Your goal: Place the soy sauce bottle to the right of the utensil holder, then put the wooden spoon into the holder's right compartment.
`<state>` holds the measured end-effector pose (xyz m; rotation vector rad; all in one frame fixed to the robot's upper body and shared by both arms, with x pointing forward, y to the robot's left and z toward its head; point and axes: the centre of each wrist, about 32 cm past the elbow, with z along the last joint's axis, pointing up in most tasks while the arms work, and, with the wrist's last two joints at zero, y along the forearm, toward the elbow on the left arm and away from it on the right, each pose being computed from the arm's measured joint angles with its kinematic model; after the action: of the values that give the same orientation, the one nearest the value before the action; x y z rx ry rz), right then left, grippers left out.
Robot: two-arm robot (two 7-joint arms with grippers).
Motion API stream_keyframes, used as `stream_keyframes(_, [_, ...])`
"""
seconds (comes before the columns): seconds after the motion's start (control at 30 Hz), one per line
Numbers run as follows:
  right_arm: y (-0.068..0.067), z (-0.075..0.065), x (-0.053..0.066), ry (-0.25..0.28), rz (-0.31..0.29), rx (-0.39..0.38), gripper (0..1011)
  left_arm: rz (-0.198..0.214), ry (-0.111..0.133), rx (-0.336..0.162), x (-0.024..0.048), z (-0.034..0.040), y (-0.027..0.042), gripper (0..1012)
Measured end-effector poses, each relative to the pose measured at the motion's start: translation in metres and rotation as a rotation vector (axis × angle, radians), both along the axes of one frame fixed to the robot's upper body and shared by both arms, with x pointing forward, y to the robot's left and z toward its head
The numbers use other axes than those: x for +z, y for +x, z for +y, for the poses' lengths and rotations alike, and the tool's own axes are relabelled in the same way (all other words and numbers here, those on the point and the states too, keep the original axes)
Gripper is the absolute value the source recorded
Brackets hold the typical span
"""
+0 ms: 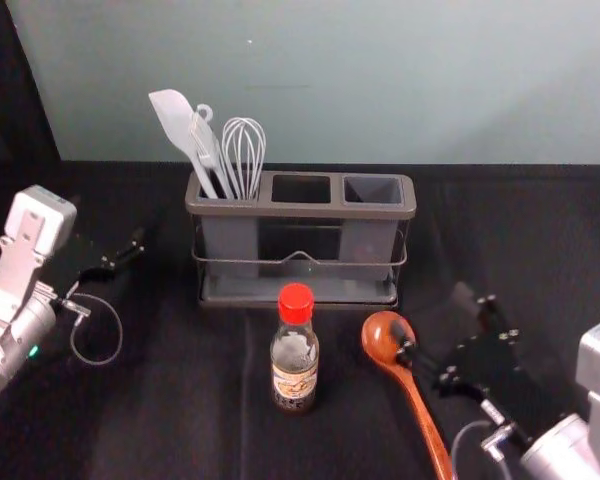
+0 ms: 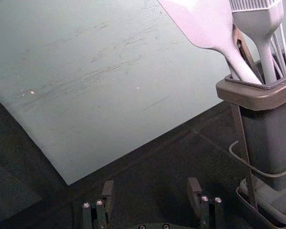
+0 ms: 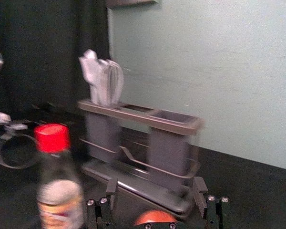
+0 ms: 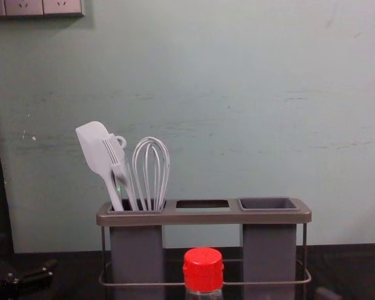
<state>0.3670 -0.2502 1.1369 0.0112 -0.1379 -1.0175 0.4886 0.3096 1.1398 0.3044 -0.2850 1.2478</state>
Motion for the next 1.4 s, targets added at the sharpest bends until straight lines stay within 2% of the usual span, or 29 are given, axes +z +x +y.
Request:
stream_keyframes(0.17, [-0.007, 0.015, 0.002, 0.042, 0.011, 0.076, 1003, 0.0, 0.0, 0.0, 0.0, 0.0, 0.0, 1000])
stream_keyframes(0.27, [-0.008, 0.029, 0.002, 0.064, 0.016, 0.125, 1003, 0.0, 0.0, 0.0, 0.0, 0.0, 0.0, 1000])
stream_keyframes(0.3, [-0.008, 0.029, 0.002, 0.064, 0.016, 0.125, 1003, 0.0, 0.0, 0.0, 0.0, 0.0, 0.0, 1000])
stream_keyframes(0.47, [-0.005, 0.049, 0.004, 0.062, 0.025, 0.183, 1003, 0.0, 0.0, 0.0, 0.0, 0.0, 0.0, 1000])
stream_keyframes(0.6, [-0.002, 0.056, 0.005, 0.055, 0.027, 0.201, 1003, 0.0, 0.0, 0.0, 0.0, 0.0, 0.0, 1000])
stream_keyframes(1.0, [0.019, 0.073, 0.009, 0.061, 0.04, 0.237, 1003, 0.0, 0.0, 0.0, 0.0, 0.0, 0.0, 1000])
stream_keyframes(1.4, [0.023, 0.083, 0.012, 0.062, 0.033, 0.248, 1003, 0.0, 0.0, 0.0, 0.0, 0.0, 0.0, 1000])
